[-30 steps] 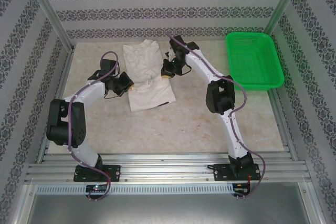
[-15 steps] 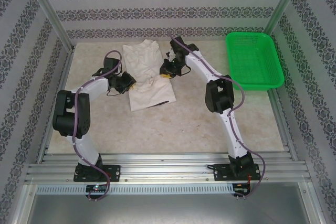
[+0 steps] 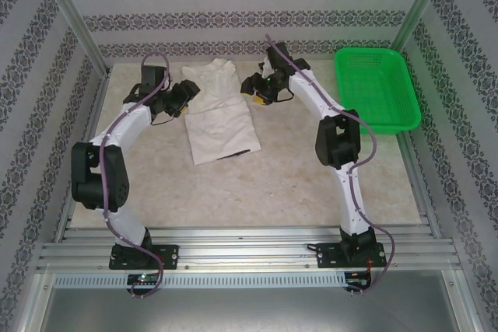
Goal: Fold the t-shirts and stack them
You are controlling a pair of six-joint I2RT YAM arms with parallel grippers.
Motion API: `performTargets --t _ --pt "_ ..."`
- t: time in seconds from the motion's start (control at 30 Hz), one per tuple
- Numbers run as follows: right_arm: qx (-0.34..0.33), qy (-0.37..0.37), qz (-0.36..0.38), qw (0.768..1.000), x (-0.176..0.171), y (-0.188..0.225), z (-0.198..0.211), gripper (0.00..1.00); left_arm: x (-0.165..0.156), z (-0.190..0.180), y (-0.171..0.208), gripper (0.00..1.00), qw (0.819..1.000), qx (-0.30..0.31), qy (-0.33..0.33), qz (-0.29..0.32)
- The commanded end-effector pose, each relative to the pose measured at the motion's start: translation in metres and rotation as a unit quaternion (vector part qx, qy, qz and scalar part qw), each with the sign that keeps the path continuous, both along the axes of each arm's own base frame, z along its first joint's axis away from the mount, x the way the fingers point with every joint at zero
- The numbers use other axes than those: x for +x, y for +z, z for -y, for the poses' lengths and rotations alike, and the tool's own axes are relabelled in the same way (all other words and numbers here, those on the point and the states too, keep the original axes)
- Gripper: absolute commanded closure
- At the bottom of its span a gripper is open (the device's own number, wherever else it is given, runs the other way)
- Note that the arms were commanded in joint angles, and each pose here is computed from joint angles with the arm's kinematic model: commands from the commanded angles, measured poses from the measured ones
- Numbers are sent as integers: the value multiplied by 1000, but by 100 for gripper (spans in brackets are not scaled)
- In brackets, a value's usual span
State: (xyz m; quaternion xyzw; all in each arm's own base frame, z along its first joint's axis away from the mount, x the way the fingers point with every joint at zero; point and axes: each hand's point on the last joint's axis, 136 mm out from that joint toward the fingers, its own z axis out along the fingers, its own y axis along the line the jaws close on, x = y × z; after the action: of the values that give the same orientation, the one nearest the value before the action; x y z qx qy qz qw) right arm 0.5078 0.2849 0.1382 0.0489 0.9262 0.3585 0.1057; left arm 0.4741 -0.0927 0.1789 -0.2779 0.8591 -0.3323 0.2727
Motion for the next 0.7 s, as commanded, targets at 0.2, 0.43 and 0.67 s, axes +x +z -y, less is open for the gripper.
performTargets --t 0.2,0.43,0.67 --pt "-14 22 -12 1000 -58 -11 10 43 -71 6 -34 33 990 97 -67 -84" --pt "-55 42 -69 995 -122 -60 34 42 -146 34 -65 36 984 65 -96 -138" --pt "-46 42 -92 994 -142 -88 32 43 -179 50 -100 39 983 43 -71 -161"
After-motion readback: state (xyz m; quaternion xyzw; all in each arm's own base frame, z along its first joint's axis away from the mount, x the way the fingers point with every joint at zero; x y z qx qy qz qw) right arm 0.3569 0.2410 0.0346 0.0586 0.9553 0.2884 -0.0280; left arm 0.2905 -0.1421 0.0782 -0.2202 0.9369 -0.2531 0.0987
